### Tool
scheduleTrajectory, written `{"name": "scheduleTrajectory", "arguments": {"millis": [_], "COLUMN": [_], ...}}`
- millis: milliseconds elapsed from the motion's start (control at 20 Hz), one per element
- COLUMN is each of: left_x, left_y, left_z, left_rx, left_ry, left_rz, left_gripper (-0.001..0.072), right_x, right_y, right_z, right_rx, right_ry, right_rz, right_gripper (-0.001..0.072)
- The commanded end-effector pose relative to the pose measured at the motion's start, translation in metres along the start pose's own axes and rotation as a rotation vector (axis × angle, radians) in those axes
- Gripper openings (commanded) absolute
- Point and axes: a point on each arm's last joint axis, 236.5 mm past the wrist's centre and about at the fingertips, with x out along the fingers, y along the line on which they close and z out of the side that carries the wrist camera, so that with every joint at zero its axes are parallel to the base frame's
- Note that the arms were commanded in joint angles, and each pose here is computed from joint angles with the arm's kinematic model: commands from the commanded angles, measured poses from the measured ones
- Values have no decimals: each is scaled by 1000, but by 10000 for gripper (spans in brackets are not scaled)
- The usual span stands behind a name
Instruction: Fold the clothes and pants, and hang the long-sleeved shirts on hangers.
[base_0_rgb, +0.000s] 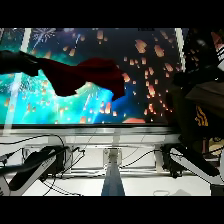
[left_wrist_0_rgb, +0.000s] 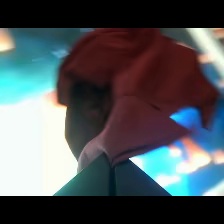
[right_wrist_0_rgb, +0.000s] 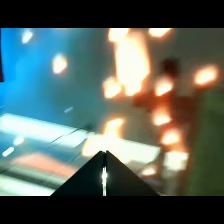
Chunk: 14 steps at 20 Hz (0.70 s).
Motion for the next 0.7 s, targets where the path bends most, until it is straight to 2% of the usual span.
{"name": "scheduleTrajectory", "arguments": {"millis": [0,100,250,400,450,500,550,600,650], "left_x": [-19,-17,-15,-15,-15,-15,-15,-15,-15], "left_y": [24,24,25,25,25,25,25,25,25], "left_z": [-11,-12,-13,-13,-13,-13,-13,-13,-13], "left_rx": [24,23,20,20,19,19,19,19,19], "left_ry": [30,34,39,40,39,40,40,40,40], "left_rz": [133,130,127,127,127,126,126,126,126], "left_gripper": [16,16,16,17,17,16,16,17,17], "right_x": [29,42,68,92,101,111,122,134,144], "right_y": [51,72,104,145,157,167,176,183,186], "right_z": [-22,-31,-41,-30,-26,-26,-28,-30,-27], "right_rx": [-7,-57,-189,-350,-417,-466,-503,-519,-452], "right_ry": [31,44,51,-42,-75,-92,-92,-87,-85], "right_rz": [260,315,297,254,229,206,190,179,173], "right_gripper": [13,13,13,20,207,462,500,499,496]}}
